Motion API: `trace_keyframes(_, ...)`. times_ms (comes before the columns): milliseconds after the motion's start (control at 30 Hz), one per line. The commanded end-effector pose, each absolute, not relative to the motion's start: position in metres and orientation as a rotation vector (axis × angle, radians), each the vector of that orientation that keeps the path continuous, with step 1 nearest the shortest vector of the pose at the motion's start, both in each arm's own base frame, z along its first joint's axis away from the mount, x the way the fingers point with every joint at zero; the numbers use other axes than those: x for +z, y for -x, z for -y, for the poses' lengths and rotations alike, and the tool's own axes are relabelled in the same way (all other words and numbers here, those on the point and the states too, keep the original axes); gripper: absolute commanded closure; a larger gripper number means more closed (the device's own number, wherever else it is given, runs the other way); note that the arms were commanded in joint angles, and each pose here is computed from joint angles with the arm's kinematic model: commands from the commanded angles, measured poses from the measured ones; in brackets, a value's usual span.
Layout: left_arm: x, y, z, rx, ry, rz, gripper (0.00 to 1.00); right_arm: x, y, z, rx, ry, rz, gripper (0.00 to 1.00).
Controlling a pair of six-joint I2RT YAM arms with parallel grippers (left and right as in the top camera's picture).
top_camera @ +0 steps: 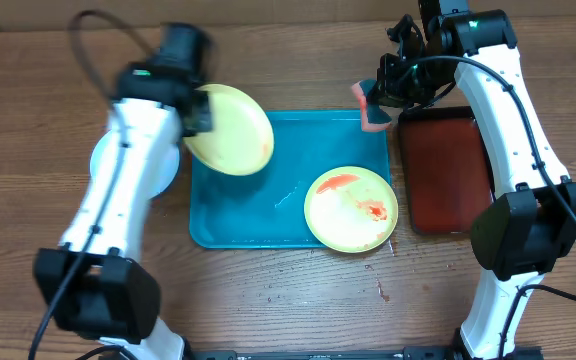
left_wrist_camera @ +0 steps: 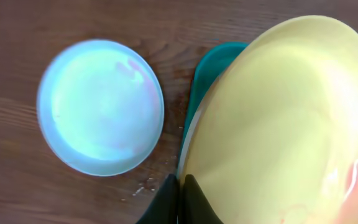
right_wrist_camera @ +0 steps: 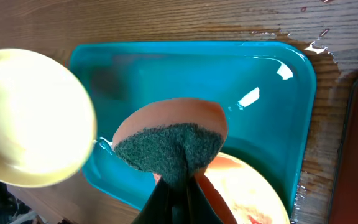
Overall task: Clean dirty plates on tray and stack at the side
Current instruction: 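Place the yellow plate onto the white plate left of the tray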
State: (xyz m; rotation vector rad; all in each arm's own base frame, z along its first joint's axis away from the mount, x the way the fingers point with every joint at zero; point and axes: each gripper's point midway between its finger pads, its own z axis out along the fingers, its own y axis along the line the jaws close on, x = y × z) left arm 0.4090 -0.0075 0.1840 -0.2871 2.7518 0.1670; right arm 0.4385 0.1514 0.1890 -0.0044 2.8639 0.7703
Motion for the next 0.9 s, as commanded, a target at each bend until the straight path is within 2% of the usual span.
trace_keyframes(0, 0.196, -0.413, -0.011, -0.169, 0.351, -2.736, 0.96, 0.205, -0.437, -0.152, 0.769, 0.033, -2.823, 0.96)
trace_keyframes(200, 0.188, -0.395, -0.108, -0.136, 0.660, -2.687, 0.96, 0.205, -0.437, -0.152, 0.769, 0.033, -2.823, 0.96)
trace_keyframes(400, 0.159, -0.375, -0.166, -0.097, 0.891, -2.628, 0.96, 0.205, -0.437, -0.152, 0.769, 0.033, -2.823, 0.96)
trace_keyframes(500, 0.138, -0.356, -0.195, 0.030, 1.079, -2.590, 0.96, 0.205, -0.436, -0.152, 0.769, 0.031, -2.827, 0.96)
trace_keyframes(867, 0.078, -0.349, -0.204, 0.091, 1.137, -2.547, 0.95, 0.204, -0.434, -0.152, 0.769, 0.029, -2.833, 0.96)
